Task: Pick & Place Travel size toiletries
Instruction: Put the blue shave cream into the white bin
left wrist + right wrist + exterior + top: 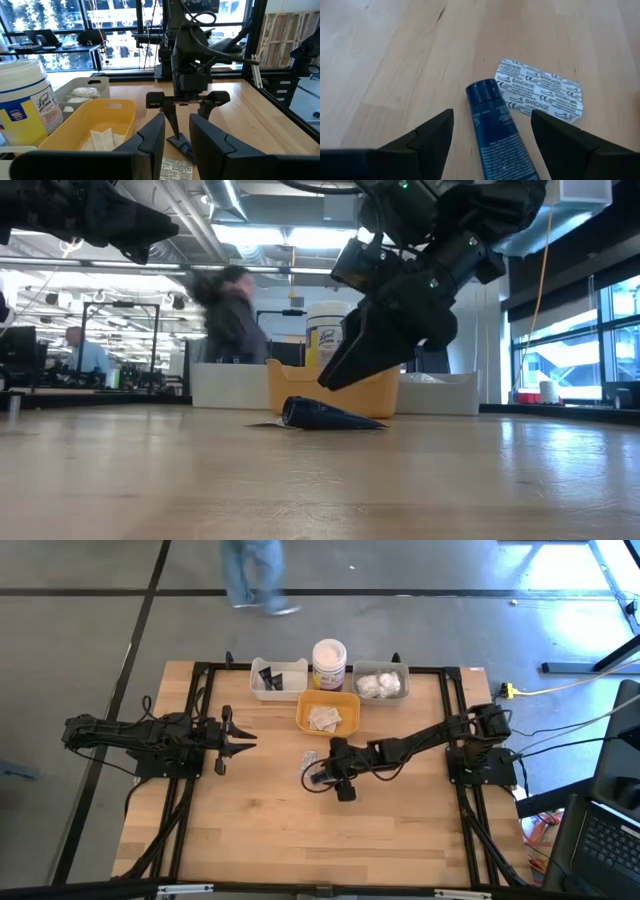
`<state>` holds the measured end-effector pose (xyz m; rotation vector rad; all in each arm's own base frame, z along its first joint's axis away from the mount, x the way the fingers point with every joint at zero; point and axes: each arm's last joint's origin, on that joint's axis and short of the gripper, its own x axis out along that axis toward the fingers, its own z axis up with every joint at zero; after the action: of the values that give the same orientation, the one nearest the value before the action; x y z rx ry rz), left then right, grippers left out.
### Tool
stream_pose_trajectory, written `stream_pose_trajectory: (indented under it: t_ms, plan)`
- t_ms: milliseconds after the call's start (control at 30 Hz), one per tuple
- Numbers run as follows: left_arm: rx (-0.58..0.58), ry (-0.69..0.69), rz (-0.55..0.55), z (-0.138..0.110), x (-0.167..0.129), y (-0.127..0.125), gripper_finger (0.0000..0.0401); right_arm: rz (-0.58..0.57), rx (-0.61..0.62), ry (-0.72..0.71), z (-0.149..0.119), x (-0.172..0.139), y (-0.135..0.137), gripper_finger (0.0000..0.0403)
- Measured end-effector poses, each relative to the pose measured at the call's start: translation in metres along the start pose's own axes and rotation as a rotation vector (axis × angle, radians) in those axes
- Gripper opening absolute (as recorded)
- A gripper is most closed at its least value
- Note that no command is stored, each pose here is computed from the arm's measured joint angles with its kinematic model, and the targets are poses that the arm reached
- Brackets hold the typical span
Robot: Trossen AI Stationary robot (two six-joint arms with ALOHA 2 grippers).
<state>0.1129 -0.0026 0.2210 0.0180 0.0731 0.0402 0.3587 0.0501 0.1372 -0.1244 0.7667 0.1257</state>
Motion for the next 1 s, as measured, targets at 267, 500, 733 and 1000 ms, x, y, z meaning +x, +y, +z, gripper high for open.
stream_pose_trajectory:
  t_ms: [267,500,733,1000]
  plan:
    - [0.000,0.000,0.000,0.000,0.000,0.000,0.0086,-0.004,-0.002,-0.004,-0.001,0.003,0.001,0.0275]
    - [0.000,0.000,0.000,0.000,0.000,0.000,0.0086,-0.027,-0.003,0.007,-0.005,0.009,0.001,0.0268]
    - [0.000,0.000,0.000,0.000,0.000,0.000,0.0086,-0.024,-0.006,0.035,-0.018,0.029,0.003,0.0266]
    - [0.000,0.000,0.000,0.000,0.000,0.000,0.0086,0.007,-0.030,0.016,-0.014,0.029,0.016,0.0266]
